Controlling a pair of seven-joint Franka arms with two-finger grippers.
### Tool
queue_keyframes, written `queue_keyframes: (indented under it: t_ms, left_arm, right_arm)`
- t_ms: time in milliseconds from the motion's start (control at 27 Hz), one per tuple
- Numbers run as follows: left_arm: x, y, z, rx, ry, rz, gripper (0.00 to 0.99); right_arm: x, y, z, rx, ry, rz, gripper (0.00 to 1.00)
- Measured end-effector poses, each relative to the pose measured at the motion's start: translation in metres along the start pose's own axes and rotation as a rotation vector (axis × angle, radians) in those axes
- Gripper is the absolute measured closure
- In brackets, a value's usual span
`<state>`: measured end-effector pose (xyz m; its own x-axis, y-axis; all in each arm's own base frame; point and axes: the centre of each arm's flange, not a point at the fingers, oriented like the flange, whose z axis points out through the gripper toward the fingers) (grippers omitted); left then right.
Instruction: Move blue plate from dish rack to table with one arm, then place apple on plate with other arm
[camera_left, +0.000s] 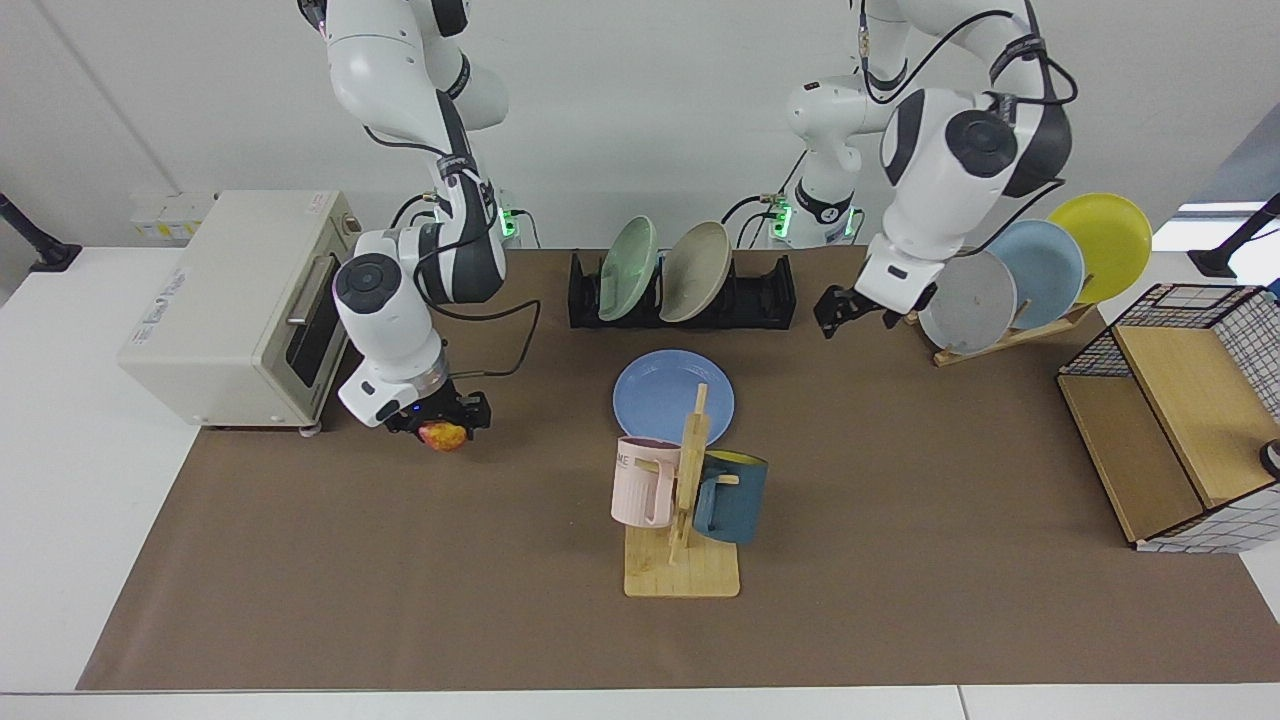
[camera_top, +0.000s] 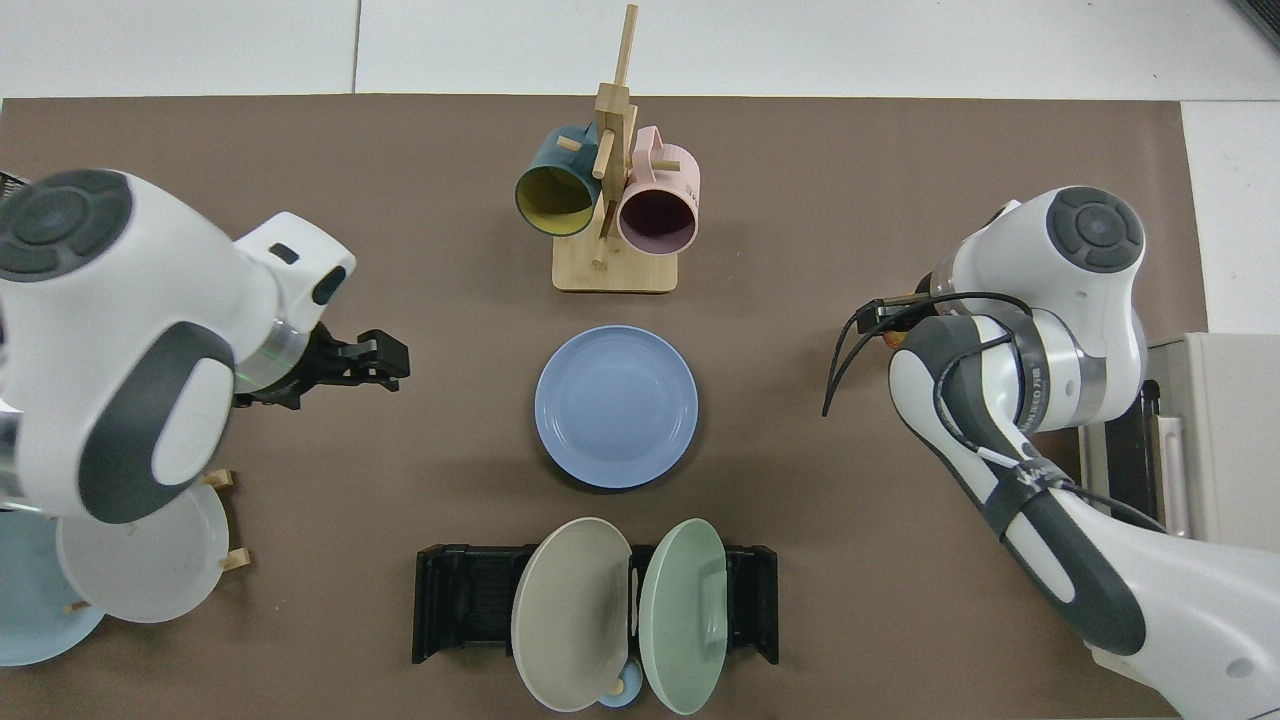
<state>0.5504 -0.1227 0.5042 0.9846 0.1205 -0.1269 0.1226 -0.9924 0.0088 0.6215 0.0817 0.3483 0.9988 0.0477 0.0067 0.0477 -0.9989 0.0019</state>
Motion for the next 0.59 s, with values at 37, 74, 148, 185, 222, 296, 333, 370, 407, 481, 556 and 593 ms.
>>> queue_keyframes:
  t_ms: [37, 74, 148, 185, 222, 296, 333, 370, 407, 481, 556, 593]
  left_arm:
    - [0.001, -0.011, -0.01, -0.002, -0.008, 0.011, 0.0]
    - [0.002, -0.022, -0.018, -0.002, -0.015, 0.02, 0.0]
    - [0.002, -0.041, -0.032, -0.004, -0.026, 0.041, 0.0]
    - [0.002, -0.05, -0.039, -0.005, -0.027, 0.054, 0.0]
    - [0.001, -0.059, -0.048, -0.007, -0.021, 0.068, 0.0]
    - [-0.004, -0.078, -0.065, -0.01, -0.002, 0.091, 0.0]
    - [-0.007, -0.088, -0.073, -0.01, 0.007, 0.1, 0.0]
    - [-0.012, -0.1, -0.082, -0.012, 0.018, 0.109, 0.0]
    - [-0.017, -0.111, -0.091, -0.014, 0.027, 0.115, 0.0]
    - [-0.027, -0.127, -0.104, -0.018, 0.044, 0.122, 0.0]
    - [-0.034, -0.133, -0.112, -0.019, 0.058, 0.131, 0.0]
    - [-0.036, -0.131, -0.113, -0.019, 0.06, 0.137, 0.0]
  right_arm:
    - [-0.001, -0.009, -0.004, 0.001, 0.0, -0.015, 0.28]
    - [-0.002, -0.019, -0.007, 0.001, -0.001, -0.027, 0.28]
    - [-0.004, -0.037, -0.012, 0.002, -0.004, -0.04, 0.28]
    - [-0.004, -0.047, -0.015, 0.003, -0.003, -0.038, 0.28]
    - [-0.005, -0.058, -0.018, 0.004, 0.0, -0.031, 0.28]
    - [-0.008, -0.079, -0.022, 0.006, 0.005, -0.011, 0.28]
    - [-0.009, -0.09, -0.023, 0.007, 0.008, -0.002, 0.28]
    - [-0.012, -0.105, -0.025, 0.009, 0.012, 0.008, 0.28]
    - [-0.015, -0.12, -0.027, 0.011, 0.015, 0.015, 0.28]
    - [-0.022, -0.147, -0.03, 0.019, 0.019, 0.028, 0.28]
    - [-0.031, -0.175, -0.031, 0.032, 0.014, 0.042, 0.28]
    - [-0.036, -0.187, -0.029, 0.042, 0.008, 0.053, 0.28]
